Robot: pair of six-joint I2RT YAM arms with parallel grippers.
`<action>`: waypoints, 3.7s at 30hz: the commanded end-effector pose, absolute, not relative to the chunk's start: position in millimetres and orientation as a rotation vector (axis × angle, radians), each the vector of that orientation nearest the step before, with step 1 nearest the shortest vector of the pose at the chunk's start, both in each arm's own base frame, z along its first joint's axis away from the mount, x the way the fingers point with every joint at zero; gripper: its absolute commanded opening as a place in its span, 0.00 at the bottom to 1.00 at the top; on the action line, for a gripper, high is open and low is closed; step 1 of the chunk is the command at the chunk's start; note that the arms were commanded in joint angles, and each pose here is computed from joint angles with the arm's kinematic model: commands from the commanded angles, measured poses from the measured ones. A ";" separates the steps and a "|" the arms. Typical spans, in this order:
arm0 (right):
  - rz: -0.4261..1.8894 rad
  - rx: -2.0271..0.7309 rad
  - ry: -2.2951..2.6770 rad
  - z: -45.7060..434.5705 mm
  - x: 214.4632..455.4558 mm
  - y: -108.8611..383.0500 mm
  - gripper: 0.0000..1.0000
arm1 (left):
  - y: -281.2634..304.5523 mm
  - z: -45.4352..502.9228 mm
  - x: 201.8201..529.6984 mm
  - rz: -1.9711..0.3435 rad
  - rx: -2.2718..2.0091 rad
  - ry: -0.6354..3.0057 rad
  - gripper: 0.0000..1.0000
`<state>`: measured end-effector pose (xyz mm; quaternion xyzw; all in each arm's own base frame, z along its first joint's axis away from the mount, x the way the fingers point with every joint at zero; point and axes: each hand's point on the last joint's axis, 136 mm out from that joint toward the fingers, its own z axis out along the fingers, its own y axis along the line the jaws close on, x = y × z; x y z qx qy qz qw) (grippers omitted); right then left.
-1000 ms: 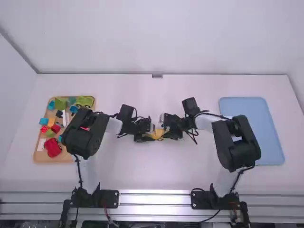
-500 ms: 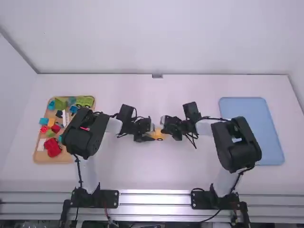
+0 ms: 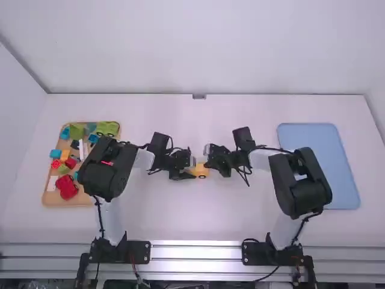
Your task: Assemble lego blocks to make yellow taxi
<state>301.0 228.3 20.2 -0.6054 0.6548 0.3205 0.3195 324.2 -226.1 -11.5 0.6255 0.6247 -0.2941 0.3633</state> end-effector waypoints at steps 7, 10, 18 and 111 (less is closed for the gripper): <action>0.859 -1.606 1.827 -12.2 295.4 244.7 0.00 | -225.7 -20.6 315.3 -0.784 1.616 1.647 0.31; 0.862 -1.620 1.880 -28.5 289.6 244.5 0.00 | -225.5 -20.7 315.5 -0.782 1.616 1.648 0.31; 0.904 -1.544 1.713 40.7 311.4 244.5 0.00 | -226.9 -18.5 319.1 -0.768 1.614 1.626 0.34; 0.878 -1.343 1.342 260.8 331.7 357.5 0.98 | 241.3 222.4 214.0 0.265 -1.390 2.145 0.97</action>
